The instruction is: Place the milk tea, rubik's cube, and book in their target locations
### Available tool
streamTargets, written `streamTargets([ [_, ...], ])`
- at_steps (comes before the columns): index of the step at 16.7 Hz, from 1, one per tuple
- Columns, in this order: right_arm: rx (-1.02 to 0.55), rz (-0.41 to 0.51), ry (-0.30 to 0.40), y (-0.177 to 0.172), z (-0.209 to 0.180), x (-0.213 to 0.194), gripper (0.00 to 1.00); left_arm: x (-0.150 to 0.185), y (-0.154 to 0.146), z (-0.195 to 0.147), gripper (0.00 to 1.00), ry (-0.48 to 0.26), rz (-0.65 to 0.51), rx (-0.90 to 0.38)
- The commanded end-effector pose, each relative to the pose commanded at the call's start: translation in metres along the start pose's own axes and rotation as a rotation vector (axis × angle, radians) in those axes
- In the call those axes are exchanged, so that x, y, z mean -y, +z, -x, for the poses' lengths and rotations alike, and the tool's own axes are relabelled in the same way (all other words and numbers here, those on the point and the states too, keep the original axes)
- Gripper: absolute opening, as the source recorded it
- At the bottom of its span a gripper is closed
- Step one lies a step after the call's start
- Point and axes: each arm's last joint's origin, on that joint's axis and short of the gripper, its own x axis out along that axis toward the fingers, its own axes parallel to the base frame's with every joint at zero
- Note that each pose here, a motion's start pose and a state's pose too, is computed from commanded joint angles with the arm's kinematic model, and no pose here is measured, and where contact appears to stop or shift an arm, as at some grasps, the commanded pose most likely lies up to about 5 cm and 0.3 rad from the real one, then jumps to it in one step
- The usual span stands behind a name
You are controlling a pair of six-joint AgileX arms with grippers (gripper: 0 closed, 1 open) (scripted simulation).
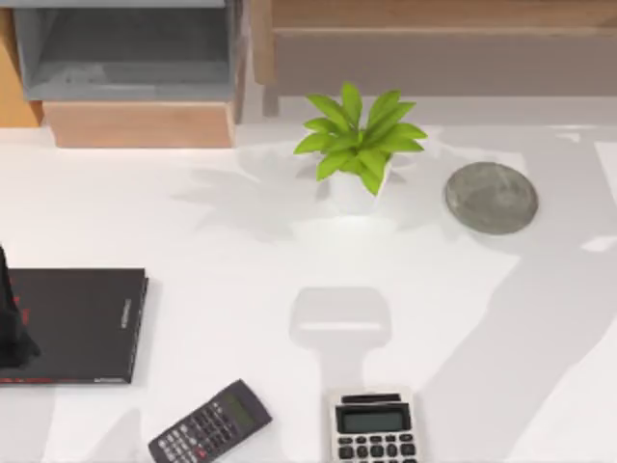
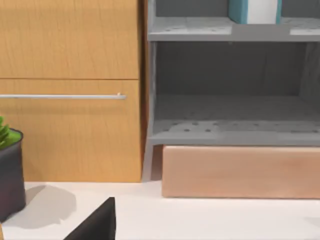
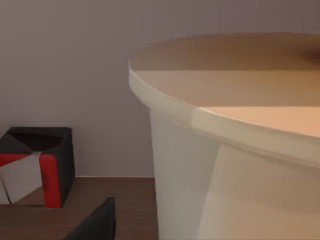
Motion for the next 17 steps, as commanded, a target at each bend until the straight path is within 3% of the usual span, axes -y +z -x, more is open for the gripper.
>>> streamTargets([
  [1, 0.0, 0.0, 0.0, 0.0, 0.0, 0.0, 1.0, 0.0, 0.0, 0.0, 1.0, 0.0, 0.0, 0.0],
  [14, 0.0, 0.0, 0.0, 0.0, 0.0, 0.0, 0.02, 0.0, 0.0, 0.0, 1.0, 0.0, 0.0, 0.0],
  [17, 0.0, 0.0, 0.0, 0.0, 0.0, 0.0, 0.0, 0.0, 0.0, 0.0, 1.0, 0.0, 0.0, 0.0],
])
